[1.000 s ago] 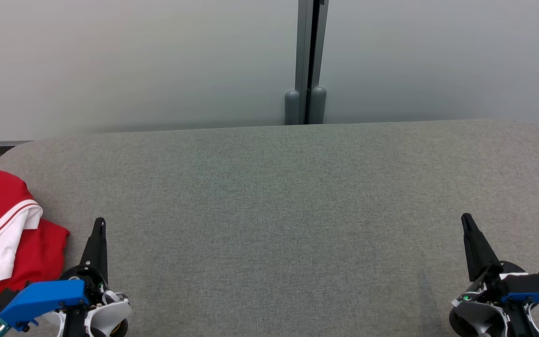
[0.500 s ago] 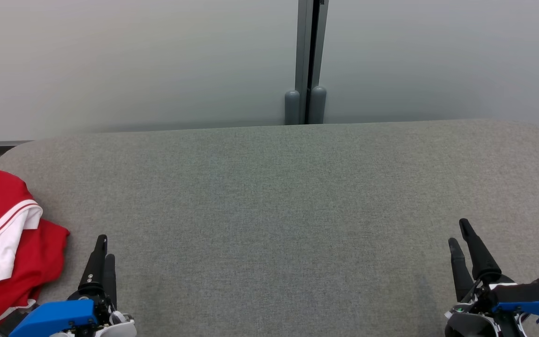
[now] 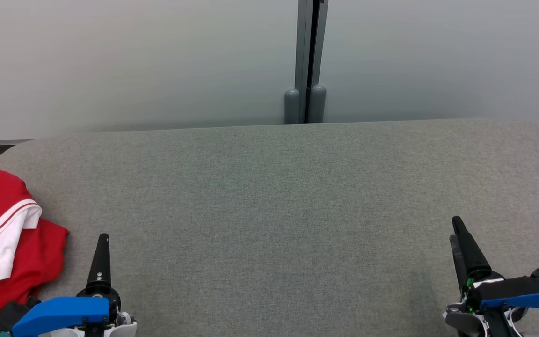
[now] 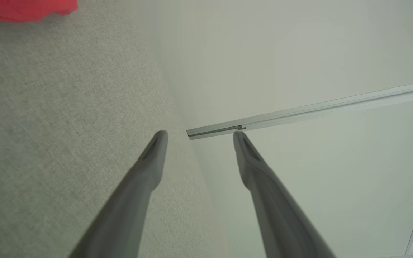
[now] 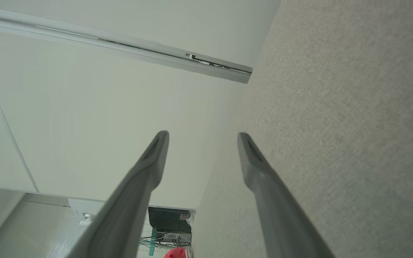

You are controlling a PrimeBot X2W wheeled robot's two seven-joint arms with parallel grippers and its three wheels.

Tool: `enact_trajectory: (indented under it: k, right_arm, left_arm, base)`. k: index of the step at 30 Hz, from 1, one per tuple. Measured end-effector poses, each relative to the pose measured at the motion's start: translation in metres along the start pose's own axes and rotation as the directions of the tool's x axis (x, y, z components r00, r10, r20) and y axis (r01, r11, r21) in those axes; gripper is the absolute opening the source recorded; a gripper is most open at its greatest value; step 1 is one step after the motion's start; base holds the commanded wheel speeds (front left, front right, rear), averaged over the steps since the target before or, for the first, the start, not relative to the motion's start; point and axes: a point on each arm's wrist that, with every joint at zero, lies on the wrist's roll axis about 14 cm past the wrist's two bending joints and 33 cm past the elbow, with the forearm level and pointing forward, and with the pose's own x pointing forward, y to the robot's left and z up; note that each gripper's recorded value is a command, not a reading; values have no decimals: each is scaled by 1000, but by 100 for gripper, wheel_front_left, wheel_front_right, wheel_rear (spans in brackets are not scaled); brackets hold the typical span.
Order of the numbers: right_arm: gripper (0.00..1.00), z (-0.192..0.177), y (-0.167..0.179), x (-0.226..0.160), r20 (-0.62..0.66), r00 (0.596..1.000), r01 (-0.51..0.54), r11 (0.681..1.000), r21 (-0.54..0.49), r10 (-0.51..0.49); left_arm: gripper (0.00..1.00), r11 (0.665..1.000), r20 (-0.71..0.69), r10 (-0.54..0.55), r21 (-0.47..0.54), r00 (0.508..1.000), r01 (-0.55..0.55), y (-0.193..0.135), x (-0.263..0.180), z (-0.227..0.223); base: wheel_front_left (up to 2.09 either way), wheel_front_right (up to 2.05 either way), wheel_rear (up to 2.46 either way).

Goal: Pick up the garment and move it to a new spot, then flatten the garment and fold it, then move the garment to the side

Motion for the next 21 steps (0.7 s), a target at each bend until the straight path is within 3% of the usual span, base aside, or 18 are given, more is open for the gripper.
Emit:
enact_trajectory:
  k: [10, 21]
  right_arm:
    - [100, -1, 4, 3, 3, 1000, -9, 981, -195, 9]
    - [100, -1, 5, 3, 5, 1000, -15, 919, -393, 18]
  left_arm:
    - [100, 980, 2, 10, 201, 1000, -10, 3, 0, -1]
    - [100, 919, -1, 6, 393, 1000, -5, 4, 0, -4]
  base:
    - [0, 0, 0]
    - [0, 0, 0]
